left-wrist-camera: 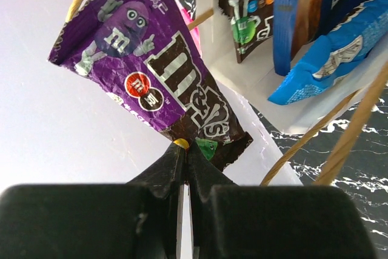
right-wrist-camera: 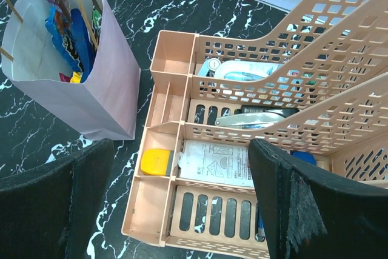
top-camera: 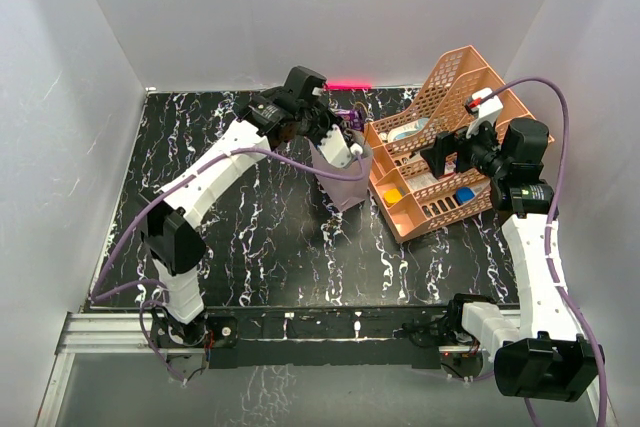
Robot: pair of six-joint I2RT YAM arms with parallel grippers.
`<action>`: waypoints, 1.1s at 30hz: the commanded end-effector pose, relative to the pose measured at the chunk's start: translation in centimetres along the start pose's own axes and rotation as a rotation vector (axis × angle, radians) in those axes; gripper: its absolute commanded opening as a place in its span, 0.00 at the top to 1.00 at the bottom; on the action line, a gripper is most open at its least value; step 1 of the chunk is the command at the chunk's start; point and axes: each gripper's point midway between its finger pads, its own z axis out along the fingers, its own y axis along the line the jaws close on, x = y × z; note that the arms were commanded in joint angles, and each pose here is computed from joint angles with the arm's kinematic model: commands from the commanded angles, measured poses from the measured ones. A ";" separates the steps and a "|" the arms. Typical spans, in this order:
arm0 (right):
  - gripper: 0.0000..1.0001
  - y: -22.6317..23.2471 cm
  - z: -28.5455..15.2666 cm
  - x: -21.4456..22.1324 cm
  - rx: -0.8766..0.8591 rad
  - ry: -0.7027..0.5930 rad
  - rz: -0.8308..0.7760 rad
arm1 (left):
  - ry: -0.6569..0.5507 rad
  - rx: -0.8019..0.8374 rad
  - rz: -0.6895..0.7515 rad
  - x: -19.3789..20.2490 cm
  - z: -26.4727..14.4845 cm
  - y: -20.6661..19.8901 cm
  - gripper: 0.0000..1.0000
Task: Place the snacks into the paper bag
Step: Place the snack in the paper bag.
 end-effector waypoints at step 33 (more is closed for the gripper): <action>0.02 0.7 0.3 -1.6 -0.065 -0.054 -0.013 | -0.080 -0.129 -0.201 -1.2 -3.1 2.4 0.45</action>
